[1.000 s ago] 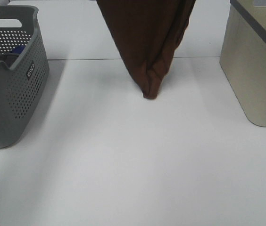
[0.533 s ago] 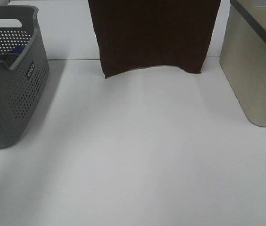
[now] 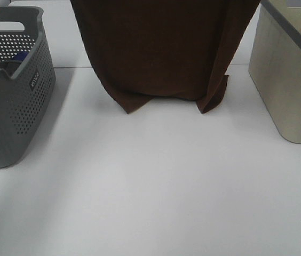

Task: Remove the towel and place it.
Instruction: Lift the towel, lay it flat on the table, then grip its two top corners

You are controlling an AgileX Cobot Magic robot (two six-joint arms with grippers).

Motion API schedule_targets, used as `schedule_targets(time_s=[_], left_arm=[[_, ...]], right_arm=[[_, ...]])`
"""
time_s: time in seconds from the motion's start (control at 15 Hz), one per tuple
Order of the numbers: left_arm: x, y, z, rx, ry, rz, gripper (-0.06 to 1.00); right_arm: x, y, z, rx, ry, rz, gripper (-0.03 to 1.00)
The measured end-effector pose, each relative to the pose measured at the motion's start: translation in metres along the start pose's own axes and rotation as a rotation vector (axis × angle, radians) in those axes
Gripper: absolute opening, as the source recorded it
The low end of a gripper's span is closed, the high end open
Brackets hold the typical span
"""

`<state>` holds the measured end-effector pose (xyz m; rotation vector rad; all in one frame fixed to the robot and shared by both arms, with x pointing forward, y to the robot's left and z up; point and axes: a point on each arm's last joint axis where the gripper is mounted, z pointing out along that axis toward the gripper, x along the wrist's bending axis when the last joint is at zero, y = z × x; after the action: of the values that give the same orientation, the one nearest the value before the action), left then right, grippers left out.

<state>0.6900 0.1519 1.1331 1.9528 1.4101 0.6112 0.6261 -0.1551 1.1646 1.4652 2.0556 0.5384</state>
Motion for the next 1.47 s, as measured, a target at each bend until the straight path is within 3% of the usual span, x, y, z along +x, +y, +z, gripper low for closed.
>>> schedule_targets(time_s=[0.2,0.6,0.87,1.0,1.2,1.47], left_arm=[[-0.001,-0.016,-0.005,0.184,-0.017,-0.02,0.0],[-0.011,-0.043,-0.034,0.305,-0.045,-0.061,0.0],[-0.048,-0.113,-0.083,0.464,-0.073,-0.026,0.0],[-0.061,-0.143,-0.111,0.48,-0.079,-0.039,0.0],[-0.067,-0.18,-0.145,0.477,-0.094,-0.093,0.0],[-0.078,-0.232,-0.17,0.554,-0.171,-0.171,0.0]], right_arm=[[0.006,-0.007,0.0,0.051,0.062,0.012,0.0],[0.014,-0.059,-0.008,0.205,0.161,0.03,0.0],[0.019,-0.122,-0.039,0.301,0.292,0.042,0.0],[0.021,-0.157,-0.051,0.346,0.337,0.057,0.0],[0.025,-0.209,-0.06,0.42,0.387,0.086,0.0],[0.03,-0.254,-0.066,0.479,0.446,0.125,0.0]])
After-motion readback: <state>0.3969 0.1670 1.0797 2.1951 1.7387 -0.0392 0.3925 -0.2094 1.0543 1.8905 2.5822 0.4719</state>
